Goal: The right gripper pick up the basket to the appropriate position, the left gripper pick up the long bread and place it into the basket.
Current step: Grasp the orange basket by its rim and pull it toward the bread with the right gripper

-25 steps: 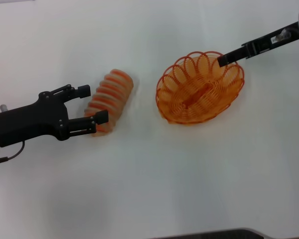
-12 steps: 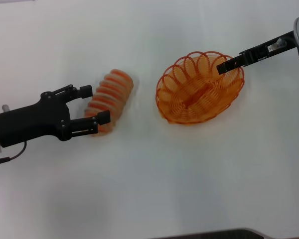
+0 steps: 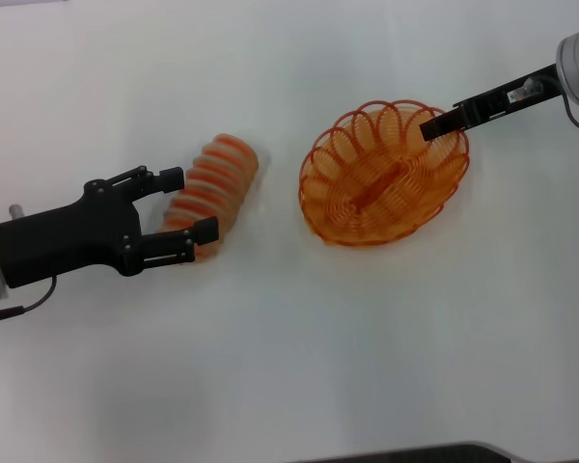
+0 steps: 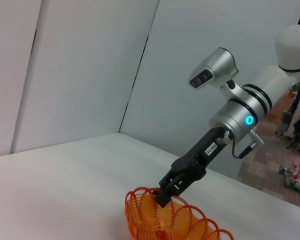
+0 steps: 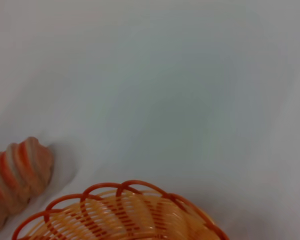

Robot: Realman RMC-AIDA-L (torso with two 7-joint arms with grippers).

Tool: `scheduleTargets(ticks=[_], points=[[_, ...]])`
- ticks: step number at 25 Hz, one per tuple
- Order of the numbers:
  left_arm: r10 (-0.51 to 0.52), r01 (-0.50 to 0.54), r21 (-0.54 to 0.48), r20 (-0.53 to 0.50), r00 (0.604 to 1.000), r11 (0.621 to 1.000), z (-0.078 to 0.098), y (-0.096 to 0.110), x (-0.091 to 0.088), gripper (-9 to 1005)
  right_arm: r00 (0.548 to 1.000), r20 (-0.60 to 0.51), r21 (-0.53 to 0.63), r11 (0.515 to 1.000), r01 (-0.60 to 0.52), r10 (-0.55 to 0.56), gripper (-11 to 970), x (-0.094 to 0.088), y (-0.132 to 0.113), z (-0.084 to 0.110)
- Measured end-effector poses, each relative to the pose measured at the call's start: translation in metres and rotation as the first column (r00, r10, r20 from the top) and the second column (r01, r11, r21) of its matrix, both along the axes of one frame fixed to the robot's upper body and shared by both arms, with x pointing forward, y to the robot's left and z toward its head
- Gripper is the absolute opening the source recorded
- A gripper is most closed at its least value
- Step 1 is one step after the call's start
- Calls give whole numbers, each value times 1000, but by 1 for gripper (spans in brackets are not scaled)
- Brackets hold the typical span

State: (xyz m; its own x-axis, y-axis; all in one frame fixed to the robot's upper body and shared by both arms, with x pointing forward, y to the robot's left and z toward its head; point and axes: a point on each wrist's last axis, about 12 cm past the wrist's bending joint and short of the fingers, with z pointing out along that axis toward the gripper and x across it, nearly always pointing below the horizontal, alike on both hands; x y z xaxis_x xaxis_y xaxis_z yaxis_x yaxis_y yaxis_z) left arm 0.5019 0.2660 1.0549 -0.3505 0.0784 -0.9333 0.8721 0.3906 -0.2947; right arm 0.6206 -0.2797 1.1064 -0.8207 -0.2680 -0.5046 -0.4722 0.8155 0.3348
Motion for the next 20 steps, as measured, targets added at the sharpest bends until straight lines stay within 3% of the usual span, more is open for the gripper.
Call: scheduleTargets(ticks=[1,4,20], points=[[0,0,0,0,1000,1000,0,0,0,901,1000,0,-1,1000,1,-1,540,0,0,0],[0,0,-1,0,1000,1000,-1,0,-1,901,1000,-7,-2,1000,3,-3,333,0,2,-3],[3,-3,0,9,1000,1000,-2,0,-3,901,997,-55,53,997,58,-55,86,-4,-4,-3]])
